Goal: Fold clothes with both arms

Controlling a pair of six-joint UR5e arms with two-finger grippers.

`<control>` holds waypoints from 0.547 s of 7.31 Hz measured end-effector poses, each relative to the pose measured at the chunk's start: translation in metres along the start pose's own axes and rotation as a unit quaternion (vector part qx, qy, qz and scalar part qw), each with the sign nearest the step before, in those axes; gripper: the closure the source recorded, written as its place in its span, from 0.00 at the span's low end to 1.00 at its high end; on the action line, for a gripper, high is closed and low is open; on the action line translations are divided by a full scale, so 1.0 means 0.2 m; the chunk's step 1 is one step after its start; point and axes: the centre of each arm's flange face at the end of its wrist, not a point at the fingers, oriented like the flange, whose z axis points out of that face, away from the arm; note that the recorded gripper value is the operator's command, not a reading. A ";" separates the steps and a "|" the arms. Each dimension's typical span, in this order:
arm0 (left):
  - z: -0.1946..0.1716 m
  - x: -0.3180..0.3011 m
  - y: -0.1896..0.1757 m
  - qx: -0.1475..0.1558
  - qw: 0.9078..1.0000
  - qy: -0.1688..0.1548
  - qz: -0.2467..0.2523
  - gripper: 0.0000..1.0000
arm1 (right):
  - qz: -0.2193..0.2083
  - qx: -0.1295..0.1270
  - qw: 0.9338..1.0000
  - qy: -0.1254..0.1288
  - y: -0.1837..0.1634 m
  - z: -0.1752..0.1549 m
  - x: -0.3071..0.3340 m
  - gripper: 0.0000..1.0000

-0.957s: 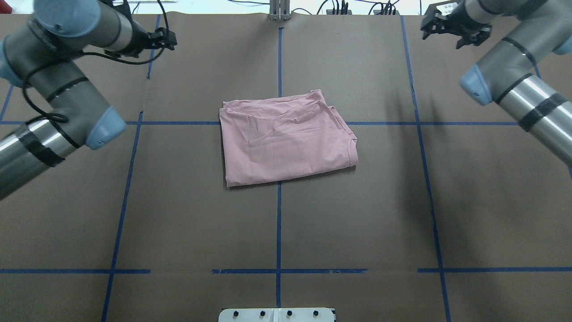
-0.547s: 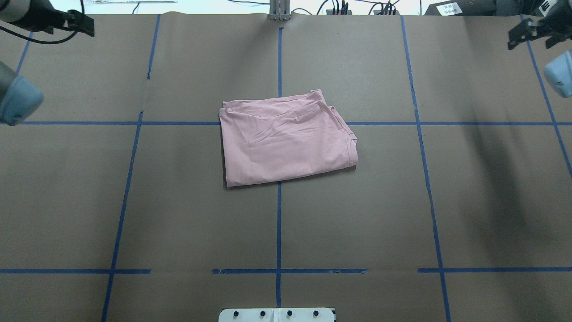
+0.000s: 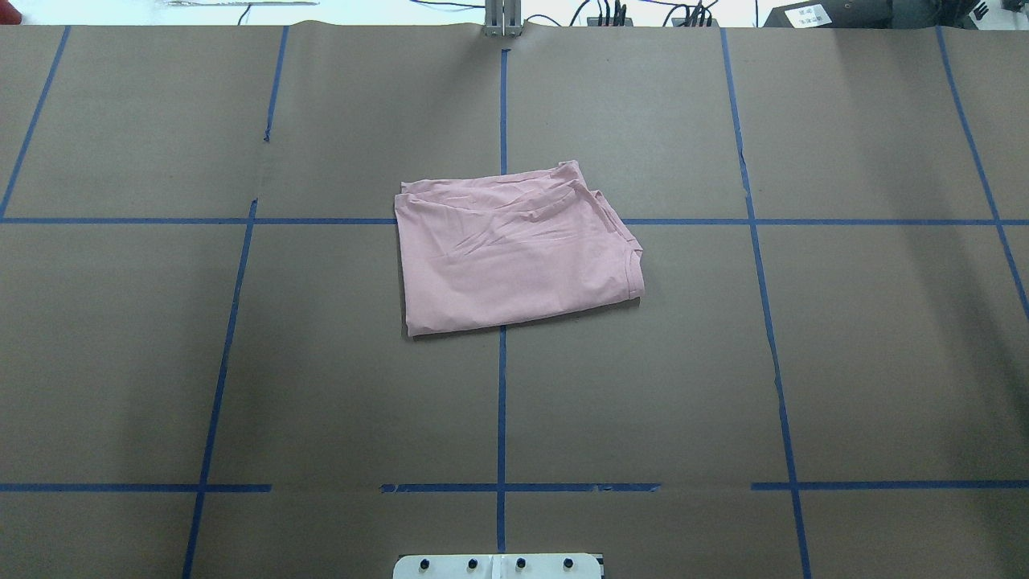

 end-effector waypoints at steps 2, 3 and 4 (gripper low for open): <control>0.10 -0.18 0.30 -0.027 0.999 -0.002 0.025 0.00 | 0.011 -0.013 1.000 -0.001 0.21 0.01 0.06 0.00; 0.16 -0.24 0.40 -0.036 0.999 -0.012 0.023 0.00 | 0.014 -0.018 1.000 0.000 0.24 0.02 0.07 0.00; 0.20 -0.29 0.47 -0.044 0.999 -0.020 0.017 0.00 | 0.015 -0.020 1.000 0.000 0.25 0.03 0.07 0.00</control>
